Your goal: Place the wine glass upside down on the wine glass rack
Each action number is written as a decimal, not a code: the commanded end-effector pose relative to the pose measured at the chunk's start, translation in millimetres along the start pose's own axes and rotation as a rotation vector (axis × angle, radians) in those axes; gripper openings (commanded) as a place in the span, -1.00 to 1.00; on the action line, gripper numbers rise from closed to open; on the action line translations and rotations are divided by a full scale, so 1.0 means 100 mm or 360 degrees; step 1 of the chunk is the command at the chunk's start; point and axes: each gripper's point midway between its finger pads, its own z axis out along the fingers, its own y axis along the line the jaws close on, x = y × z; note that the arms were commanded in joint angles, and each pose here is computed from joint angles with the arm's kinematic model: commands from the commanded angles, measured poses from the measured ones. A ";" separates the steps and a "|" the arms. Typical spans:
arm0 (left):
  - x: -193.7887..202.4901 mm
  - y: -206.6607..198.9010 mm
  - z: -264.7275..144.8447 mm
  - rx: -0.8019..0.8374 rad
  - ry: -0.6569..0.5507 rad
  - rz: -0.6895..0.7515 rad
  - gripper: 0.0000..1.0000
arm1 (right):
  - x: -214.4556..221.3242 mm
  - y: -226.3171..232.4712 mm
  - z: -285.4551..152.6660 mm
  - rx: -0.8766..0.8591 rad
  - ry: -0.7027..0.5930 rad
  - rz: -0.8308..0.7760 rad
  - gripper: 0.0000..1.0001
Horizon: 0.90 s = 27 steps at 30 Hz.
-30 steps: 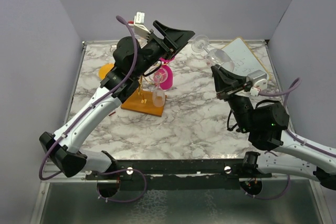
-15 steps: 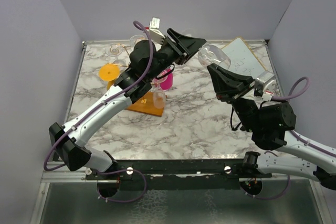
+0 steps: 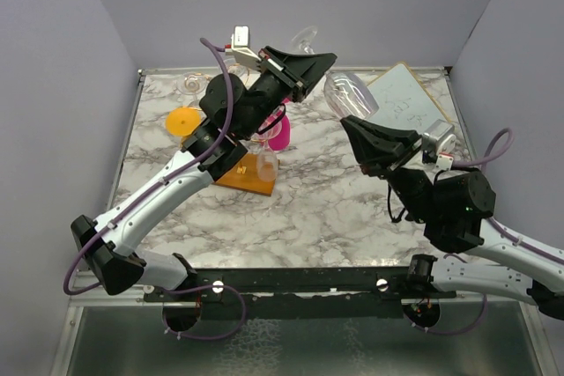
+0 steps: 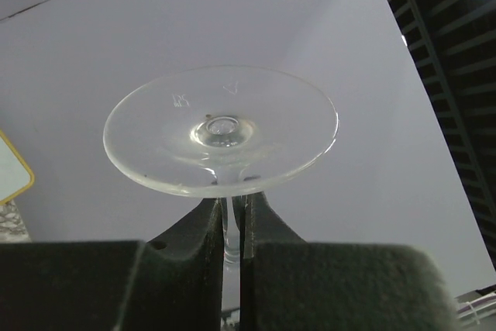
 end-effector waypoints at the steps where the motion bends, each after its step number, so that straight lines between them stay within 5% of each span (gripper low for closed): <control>1: -0.15 0.05 0.05 -0.0020 -0.0110 0.0230 -1.00 | -0.08 0.04 -0.10 -0.0062 -0.0006 0.0097 -0.64; 5: -0.23 -0.05 0.06 0.0018 -0.0155 0.0357 -1.00 | 0.15 0.04 -0.20 -0.0050 0.0135 0.0122 -0.04; 7: -0.27 -0.10 0.05 0.0037 -0.0186 0.0432 -1.00 | 0.35 0.03 -0.28 -0.0040 0.0241 0.0093 0.10; 13: -0.38 -0.26 0.01 0.0080 -0.0228 0.0769 -1.00 | 0.72 -0.09 -0.48 0.0079 0.0472 0.0083 0.14; 21: -0.50 -0.23 -0.10 -0.0028 -0.0200 0.1327 -1.00 | 0.57 -0.36 -0.49 0.0359 0.0509 0.0214 0.14; 27: -0.32 -0.27 -0.18 0.0126 -0.0033 0.1600 -1.00 | 0.45 -0.28 -0.34 0.0368 0.0621 0.0306 0.14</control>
